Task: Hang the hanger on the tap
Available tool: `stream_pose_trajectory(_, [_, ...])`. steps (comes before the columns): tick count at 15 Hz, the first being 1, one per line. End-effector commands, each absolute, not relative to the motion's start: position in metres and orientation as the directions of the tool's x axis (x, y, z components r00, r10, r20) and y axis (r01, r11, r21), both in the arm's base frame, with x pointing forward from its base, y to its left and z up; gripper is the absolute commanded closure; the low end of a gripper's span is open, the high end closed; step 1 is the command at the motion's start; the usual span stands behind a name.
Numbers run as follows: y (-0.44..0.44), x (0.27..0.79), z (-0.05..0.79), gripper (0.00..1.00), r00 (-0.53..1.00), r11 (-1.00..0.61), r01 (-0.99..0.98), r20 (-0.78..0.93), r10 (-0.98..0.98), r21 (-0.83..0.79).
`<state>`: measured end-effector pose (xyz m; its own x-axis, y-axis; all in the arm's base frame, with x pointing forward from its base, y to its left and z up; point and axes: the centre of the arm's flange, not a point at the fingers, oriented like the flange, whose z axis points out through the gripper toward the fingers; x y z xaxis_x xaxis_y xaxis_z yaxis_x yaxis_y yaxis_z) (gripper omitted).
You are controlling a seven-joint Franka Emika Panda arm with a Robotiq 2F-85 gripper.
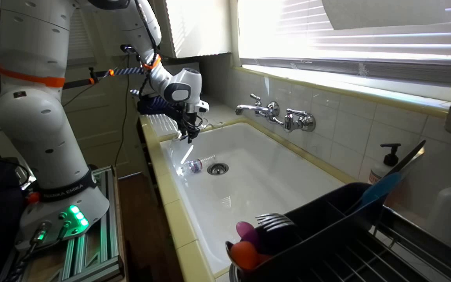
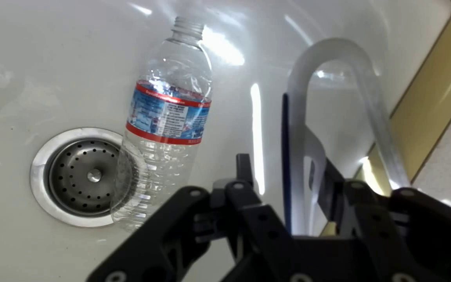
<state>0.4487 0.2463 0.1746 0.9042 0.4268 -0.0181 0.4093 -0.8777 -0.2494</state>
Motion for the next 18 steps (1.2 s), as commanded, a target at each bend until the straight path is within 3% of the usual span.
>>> stream_pose_trajectory(1, [0.242,0.446,0.170,0.88,0.908,-0.882,0.404,-0.008,0.419,-0.242])
stream_pose_trajectory(3, [0.241,0.447,0.173,0.99,0.907,-0.880,0.408,-0.001,0.421,-0.243])
stream_pose_trajectory(18, [0.206,0.422,0.224,0.98,0.889,-0.892,0.435,0.219,0.403,-0.123])
